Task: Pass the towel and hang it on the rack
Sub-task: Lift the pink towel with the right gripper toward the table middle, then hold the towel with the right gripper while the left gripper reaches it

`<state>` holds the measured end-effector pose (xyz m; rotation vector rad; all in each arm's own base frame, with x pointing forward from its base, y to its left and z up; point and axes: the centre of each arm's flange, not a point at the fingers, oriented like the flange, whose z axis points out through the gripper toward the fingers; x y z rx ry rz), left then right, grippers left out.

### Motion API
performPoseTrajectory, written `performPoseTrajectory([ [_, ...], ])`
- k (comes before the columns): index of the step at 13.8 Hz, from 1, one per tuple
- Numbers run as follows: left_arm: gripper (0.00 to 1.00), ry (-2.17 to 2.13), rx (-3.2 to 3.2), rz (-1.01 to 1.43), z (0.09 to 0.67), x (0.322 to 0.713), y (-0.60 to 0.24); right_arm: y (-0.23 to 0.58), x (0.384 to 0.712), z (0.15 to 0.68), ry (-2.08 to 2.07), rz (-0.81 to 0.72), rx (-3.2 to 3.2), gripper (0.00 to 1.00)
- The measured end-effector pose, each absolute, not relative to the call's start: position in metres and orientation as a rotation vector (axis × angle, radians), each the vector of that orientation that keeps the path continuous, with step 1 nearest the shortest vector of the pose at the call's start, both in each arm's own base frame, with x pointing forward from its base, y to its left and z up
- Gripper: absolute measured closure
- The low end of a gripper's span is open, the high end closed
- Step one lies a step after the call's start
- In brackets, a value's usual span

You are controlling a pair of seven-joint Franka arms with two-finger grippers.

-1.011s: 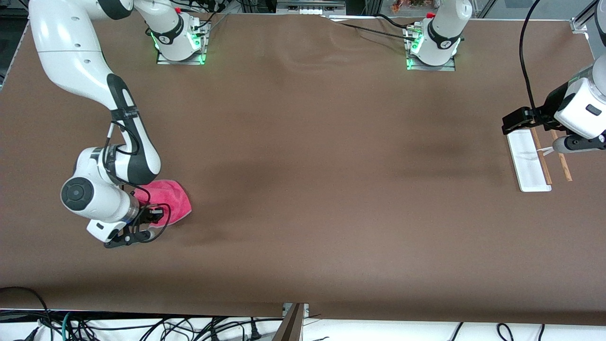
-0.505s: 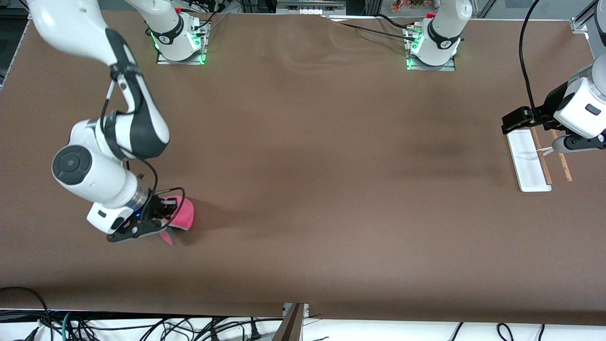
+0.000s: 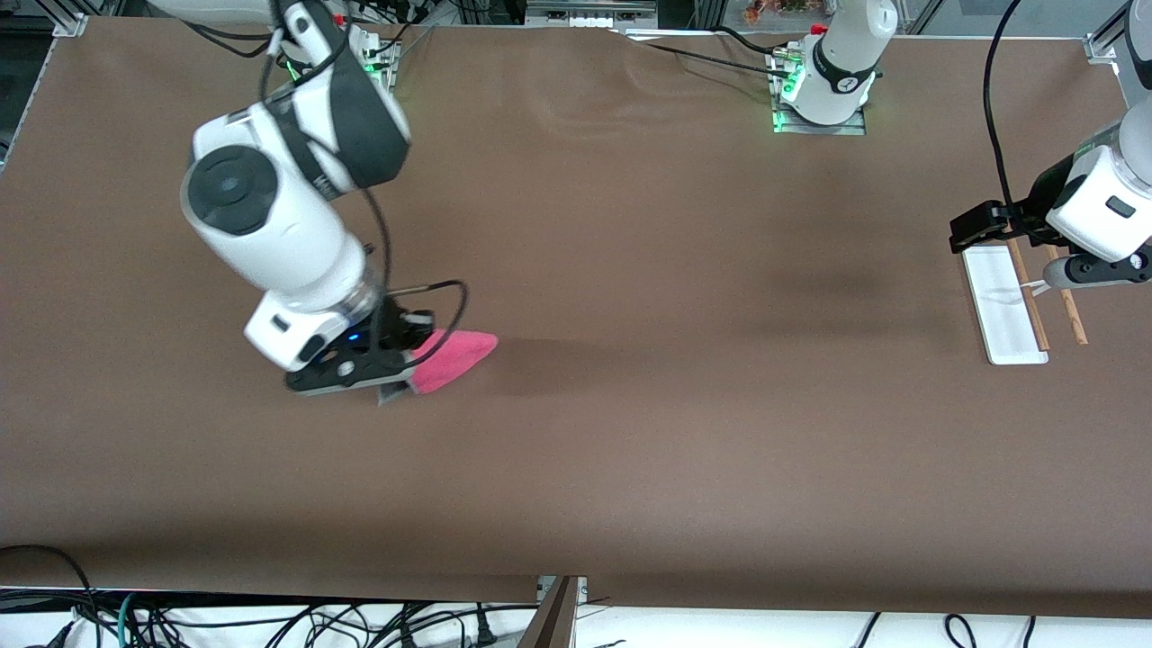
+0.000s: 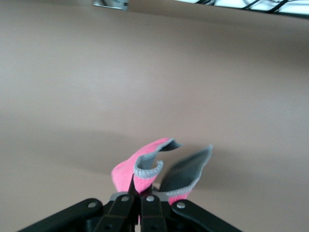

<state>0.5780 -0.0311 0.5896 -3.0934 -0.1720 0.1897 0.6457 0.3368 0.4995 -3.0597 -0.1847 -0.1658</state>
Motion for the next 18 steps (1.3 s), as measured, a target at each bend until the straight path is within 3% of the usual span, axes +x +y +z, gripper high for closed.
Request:
performPoseTrajectory([
  [5, 0.0, -0.17, -3.094, 0.19, 0.59, 0.578, -0.032, 0.407, 0.603, 0.5, -0.006, -0.125, -3.054, 0.98],
  [12, 0.0, -0.174, -3.083, 0.277, 0.569, 0.582, -0.029, 0.412, 0.602, 0.488, 0.049, 0.007, -2.971, 0.98],
  [18, 0.0, -0.005, -3.265, 0.377, 0.481, 0.588, -0.013, 0.44, 0.592, 0.478, 0.069, -0.005, -2.945, 0.98],
])
